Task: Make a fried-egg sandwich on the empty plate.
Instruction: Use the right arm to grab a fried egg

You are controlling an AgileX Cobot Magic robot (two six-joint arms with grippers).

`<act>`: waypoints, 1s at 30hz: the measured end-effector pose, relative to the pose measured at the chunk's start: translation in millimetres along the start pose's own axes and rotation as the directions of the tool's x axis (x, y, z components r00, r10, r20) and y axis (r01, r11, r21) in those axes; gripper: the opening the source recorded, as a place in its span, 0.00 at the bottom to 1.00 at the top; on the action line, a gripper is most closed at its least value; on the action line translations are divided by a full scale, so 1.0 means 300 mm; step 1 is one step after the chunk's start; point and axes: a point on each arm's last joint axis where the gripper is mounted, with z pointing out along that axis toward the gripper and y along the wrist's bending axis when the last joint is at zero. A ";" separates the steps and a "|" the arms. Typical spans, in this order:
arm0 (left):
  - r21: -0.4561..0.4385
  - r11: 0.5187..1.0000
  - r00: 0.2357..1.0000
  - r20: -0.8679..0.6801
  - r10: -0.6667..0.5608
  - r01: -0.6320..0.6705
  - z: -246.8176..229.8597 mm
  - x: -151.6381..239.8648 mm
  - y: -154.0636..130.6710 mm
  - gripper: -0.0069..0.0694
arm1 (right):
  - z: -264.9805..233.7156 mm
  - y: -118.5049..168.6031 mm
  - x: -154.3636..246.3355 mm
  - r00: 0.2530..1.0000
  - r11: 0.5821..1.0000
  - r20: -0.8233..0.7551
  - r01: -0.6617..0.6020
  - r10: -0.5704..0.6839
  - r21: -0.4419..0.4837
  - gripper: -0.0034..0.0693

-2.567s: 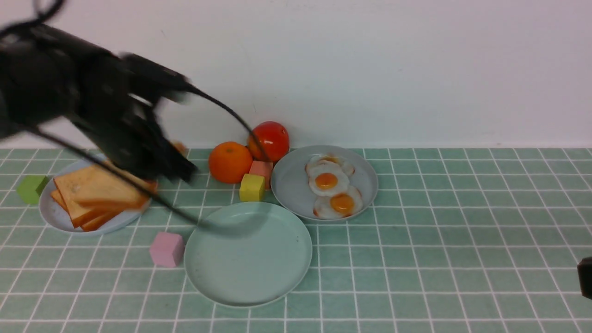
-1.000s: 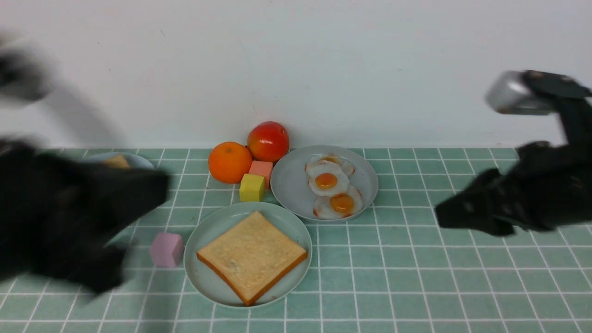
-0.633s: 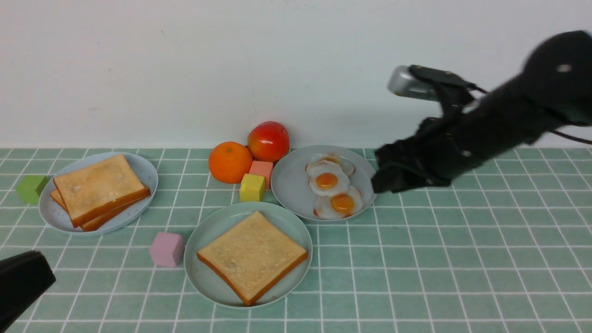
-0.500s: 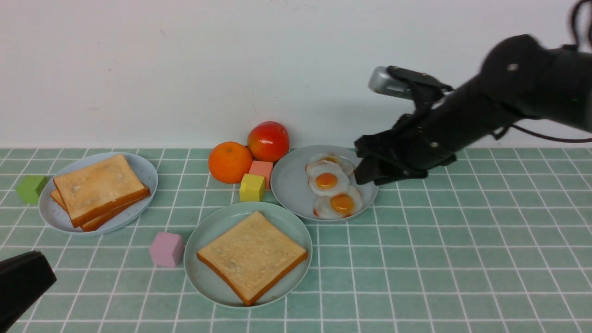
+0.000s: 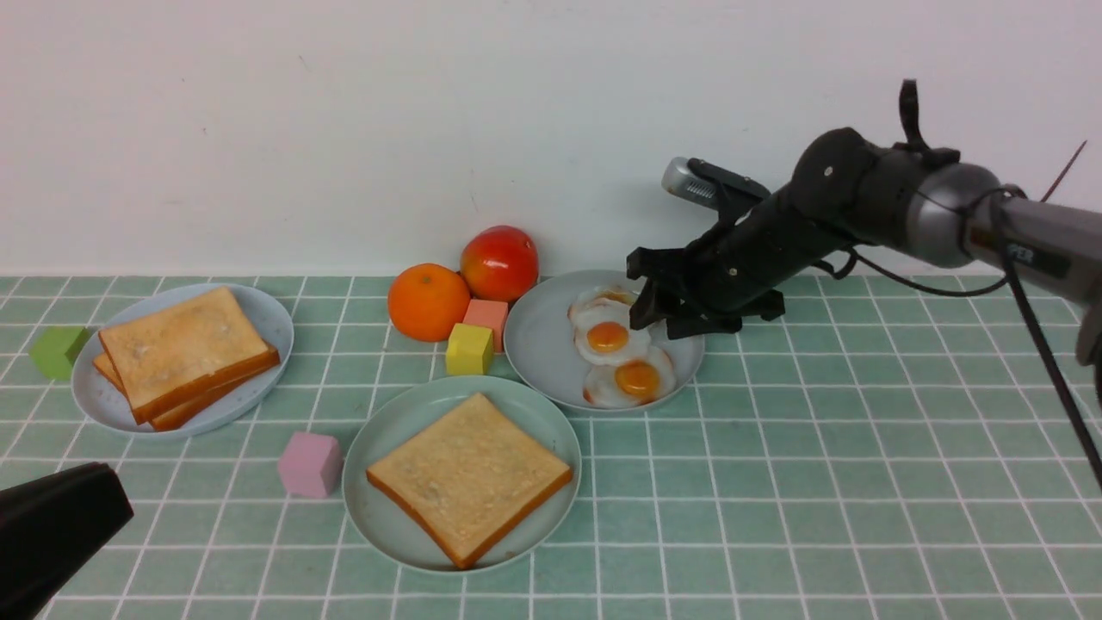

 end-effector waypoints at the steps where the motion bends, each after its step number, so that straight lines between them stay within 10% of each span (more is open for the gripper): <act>1: 0.000 1.000 1.000 0.000 0.001 -0.001 0.000 0.000 0.000 0.07 | 0.004 -0.003 0.002 1.000 1.000 -0.002 -0.002 0.002 0.001 0.54; 30: 0.000 1.000 1.000 0.000 0.001 -0.001 0.000 0.000 0.000 0.07 | 0.071 -0.024 -0.008 0.999 0.999 0.022 -0.036 0.037 -0.022 0.54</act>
